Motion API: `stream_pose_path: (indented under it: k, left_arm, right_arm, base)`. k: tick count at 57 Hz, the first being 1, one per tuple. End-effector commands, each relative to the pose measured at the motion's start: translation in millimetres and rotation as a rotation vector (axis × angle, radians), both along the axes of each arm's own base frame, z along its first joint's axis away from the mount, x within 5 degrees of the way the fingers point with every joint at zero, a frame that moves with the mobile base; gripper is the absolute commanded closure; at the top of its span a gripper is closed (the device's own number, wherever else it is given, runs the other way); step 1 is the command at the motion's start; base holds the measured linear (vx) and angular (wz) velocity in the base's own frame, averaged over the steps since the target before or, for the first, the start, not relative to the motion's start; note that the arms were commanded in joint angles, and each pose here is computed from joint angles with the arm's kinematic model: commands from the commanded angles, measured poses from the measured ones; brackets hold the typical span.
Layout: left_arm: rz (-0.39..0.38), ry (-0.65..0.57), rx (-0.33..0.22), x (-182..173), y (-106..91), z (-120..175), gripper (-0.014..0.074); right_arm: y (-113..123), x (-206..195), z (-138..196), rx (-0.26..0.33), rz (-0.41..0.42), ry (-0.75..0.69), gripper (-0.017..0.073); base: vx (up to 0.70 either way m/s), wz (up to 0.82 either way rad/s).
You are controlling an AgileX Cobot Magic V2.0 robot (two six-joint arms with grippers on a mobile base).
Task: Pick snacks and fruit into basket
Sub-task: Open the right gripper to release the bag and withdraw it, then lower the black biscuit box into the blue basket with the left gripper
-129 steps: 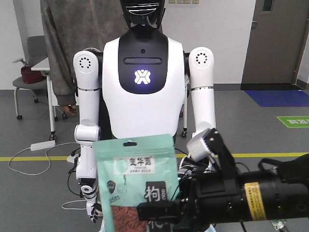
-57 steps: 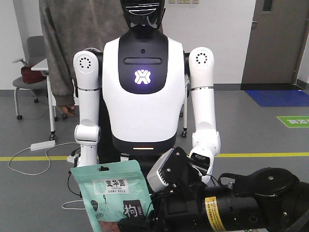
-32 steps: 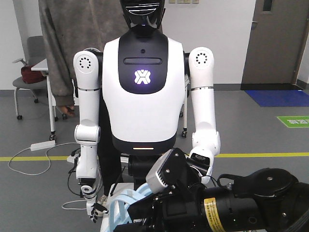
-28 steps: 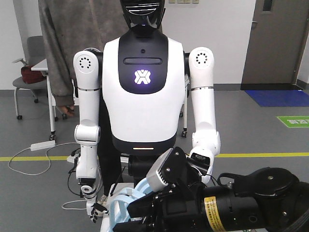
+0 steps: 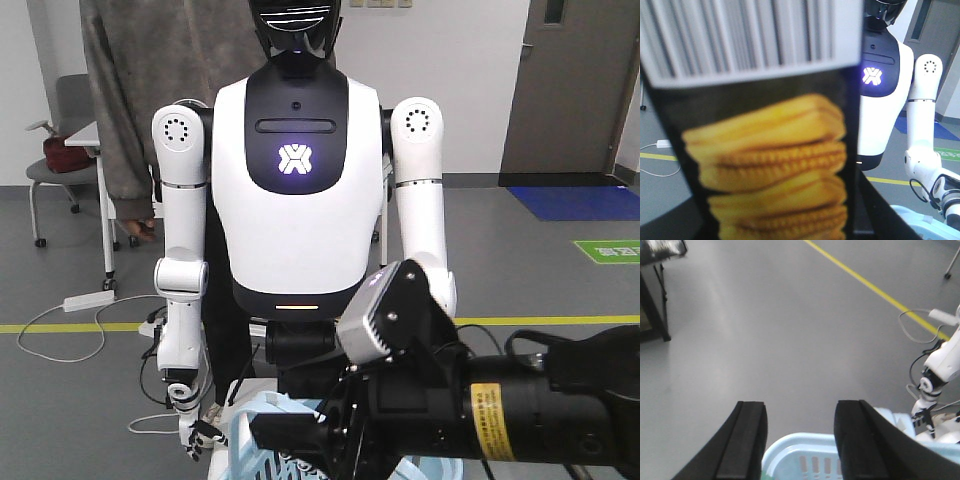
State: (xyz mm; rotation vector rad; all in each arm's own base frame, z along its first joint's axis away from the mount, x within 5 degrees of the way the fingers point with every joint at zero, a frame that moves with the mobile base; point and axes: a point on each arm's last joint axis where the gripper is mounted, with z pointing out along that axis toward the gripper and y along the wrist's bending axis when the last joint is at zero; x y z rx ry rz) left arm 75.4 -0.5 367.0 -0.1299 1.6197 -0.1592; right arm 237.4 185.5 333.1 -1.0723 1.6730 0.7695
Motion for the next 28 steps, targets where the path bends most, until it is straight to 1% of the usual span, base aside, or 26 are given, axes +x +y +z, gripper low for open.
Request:
stream_pose_path:
  k: [1, 9, 13, 21, 25, 26, 28]
  left_arm:
    - [-0.024, -0.115, 0.001, -0.3, -2.1, 19.2, 0.0591]
    - [-0.024, -0.114, 0.001, -0.3, -2.1, 19.1, 0.0591]
    - [-0.023, -0.112, 0.002, -0.3, -2.0, 18.9, 0.0591]
    - [-0.021, -0.087, 0.042, -0.3, -1.7, 16.7, 0.0591]
    - [-0.037, -0.075, 0.035, 1.3, -3.4, 15.8, 0.0591]
    - [-0.046, -0.069, 0.021, 2.3, -4.3, 15.5, 0.0591]
    - [-0.06, -0.057, 0.019, 3.9, -5.8, 14.9, 0.0591]
  right_arm:
    - [-12.0, -13.0, 37.3, 0.059, -0.048, -0.121, 0.0169]
    - [-24.5, -31.1, 62.1, 0.116, -0.09, -0.182, 0.0191]
    - [-32.1, -39.7, 73.8, 0.146, -0.127, -0.218, 0.0208]
    - [-51.1, -57.4, 88.0, 0.193, -0.232, -0.284, 0.023]
    - [-61.7, -68.6, 89.8, 0.212, -0.283, -0.311, 0.023]
    - [-65.2, -72.2, 87.6, 0.214, -0.3, -0.314, 0.023]
    - [-71.0, -77.9, 88.0, 0.222, -0.329, -0.331, 0.023]
  base:
    - [0.0, 0.0]
    - [0.0, 0.0]
    - [0.0, 0.0]
    - [0.0, 0.0]
    - [0.0, 0.0]
    - [0.0, 0.0]
    - [0.0, 0.0]
